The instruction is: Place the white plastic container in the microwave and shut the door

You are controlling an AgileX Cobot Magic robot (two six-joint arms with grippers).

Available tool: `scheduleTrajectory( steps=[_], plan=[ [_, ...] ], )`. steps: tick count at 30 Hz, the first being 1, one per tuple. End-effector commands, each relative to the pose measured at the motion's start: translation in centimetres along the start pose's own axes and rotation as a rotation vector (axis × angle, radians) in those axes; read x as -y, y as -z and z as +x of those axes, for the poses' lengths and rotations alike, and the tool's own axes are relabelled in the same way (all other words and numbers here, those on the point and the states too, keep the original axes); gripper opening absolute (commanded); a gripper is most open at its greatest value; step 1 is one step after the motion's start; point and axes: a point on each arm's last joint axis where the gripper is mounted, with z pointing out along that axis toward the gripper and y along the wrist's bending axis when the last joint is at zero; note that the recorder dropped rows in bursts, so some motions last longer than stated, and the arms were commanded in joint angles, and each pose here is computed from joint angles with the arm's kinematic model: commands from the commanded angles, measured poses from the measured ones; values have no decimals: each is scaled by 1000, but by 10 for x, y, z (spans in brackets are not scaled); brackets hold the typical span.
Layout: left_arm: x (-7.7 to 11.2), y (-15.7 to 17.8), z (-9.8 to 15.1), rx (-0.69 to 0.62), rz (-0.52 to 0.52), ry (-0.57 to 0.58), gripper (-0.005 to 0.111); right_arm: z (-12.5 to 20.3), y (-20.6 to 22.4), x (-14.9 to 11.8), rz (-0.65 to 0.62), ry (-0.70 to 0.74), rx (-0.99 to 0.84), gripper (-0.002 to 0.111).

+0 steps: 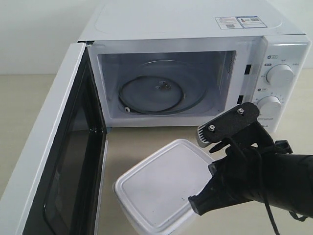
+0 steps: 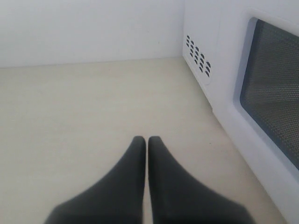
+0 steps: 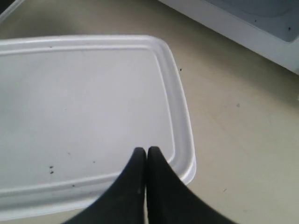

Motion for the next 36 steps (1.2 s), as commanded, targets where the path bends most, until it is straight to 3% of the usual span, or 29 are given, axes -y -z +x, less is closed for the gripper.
scheduleTrajectory(
  steps=[1, 19, 29, 34, 36],
  plan=[
    [0, 0, 1, 3, -3, -5, 4, -2, 2, -7, -76, -106, 7, 0],
    [0, 0, 1, 3, -3, -5, 4, 13, 8, -45, -512, -161, -87, 0],
    [0, 0, 1, 3, -3, -5, 4, 19, 13, -52, -609, -179, -148, 0],
    [0, 0, 1, 3, -3, -5, 4, 29, 12, -50, -569, -201, -260, 0],
    [0, 0, 1, 3, -3, -5, 4, 33, 11, -44, -497, -208, -313, 0]
  ],
)
